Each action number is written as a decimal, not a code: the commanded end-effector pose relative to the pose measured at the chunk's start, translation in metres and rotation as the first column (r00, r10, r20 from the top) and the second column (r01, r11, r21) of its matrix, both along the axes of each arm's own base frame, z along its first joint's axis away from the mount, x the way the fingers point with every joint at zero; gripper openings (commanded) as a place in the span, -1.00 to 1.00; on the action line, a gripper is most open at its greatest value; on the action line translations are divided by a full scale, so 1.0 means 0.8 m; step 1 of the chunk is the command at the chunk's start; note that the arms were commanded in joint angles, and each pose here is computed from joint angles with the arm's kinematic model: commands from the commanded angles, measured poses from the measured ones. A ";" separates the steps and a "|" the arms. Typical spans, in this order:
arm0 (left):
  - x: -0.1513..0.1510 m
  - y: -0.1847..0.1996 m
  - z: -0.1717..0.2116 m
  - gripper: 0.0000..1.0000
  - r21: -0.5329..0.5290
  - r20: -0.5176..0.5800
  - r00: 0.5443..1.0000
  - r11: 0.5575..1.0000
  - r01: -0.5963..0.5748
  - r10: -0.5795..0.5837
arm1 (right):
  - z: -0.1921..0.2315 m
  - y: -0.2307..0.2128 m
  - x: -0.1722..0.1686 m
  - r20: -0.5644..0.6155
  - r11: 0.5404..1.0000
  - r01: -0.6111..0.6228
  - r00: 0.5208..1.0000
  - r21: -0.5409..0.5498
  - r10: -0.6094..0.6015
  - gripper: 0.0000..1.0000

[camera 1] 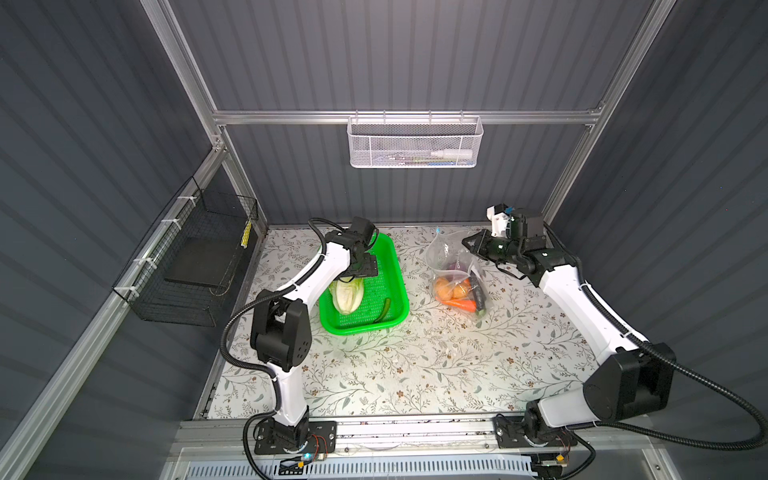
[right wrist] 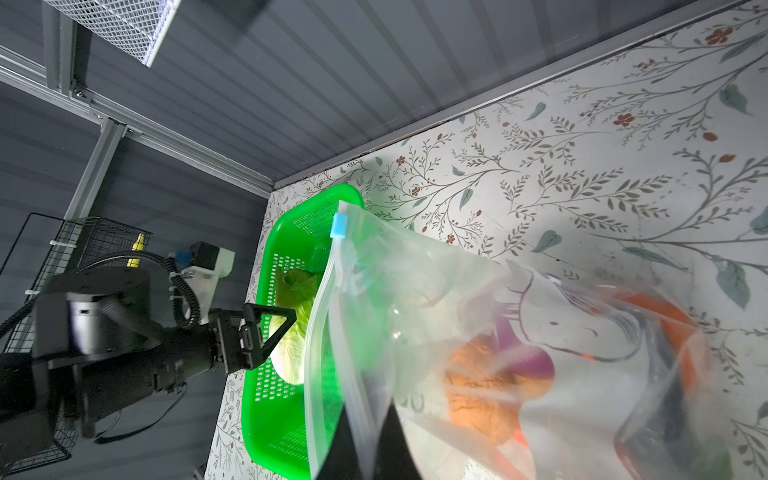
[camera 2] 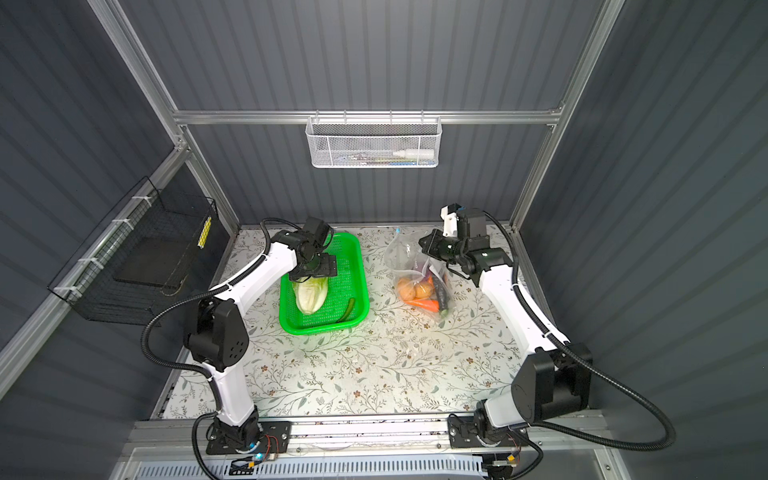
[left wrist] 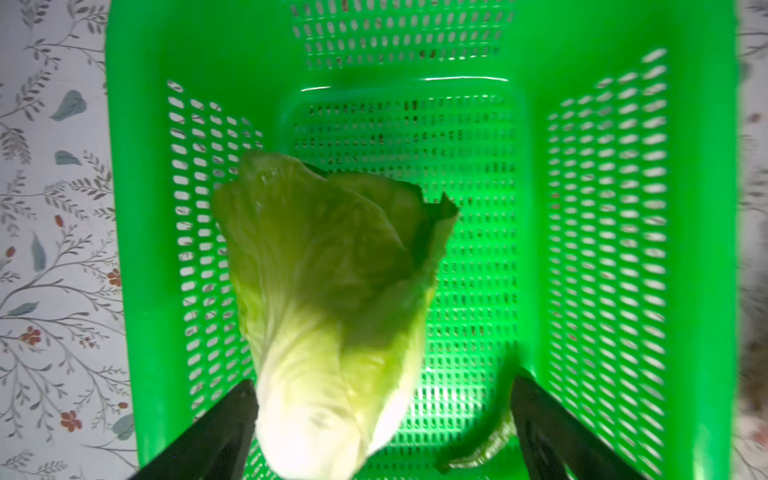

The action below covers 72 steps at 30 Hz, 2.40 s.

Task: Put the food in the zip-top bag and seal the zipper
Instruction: 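Lower the left gripper beside the lettuce and close it on the green pepper, then lift the green pepper with the left gripper and carry it to the bag mouth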

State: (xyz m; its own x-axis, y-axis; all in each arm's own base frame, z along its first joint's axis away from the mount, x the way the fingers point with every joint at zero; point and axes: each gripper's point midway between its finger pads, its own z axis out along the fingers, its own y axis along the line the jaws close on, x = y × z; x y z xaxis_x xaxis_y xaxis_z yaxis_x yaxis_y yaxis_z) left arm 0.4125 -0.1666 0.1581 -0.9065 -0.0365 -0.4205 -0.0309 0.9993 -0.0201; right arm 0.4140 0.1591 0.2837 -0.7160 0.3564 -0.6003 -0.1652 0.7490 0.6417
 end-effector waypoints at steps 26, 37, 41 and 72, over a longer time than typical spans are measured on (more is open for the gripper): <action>-0.119 -0.105 -0.144 0.52 -0.156 -0.289 0.837 0.886 0.437 -0.464 | 0.004 -0.011 -0.010 0.023 1.000 0.025 0.999 -0.002 -0.025 -1.00; -0.106 -0.106 -0.166 0.01 -0.128 -0.293 0.850 0.899 0.420 -0.438 | 0.004 -0.013 -0.010 0.023 1.000 0.030 0.999 -0.006 -0.030 -1.00; -0.106 -0.107 -0.165 -0.29 -0.132 -0.289 0.852 0.899 0.417 -0.438 | 0.004 -0.013 -0.010 0.023 1.000 0.030 0.999 -0.005 -0.030 -1.00; 0.014 -0.214 0.187 -0.68 -0.354 0.382 0.855 0.799 0.487 -0.352 | 0.010 -0.017 -0.009 0.039 0.999 0.042 0.998 -0.005 -0.042 -1.00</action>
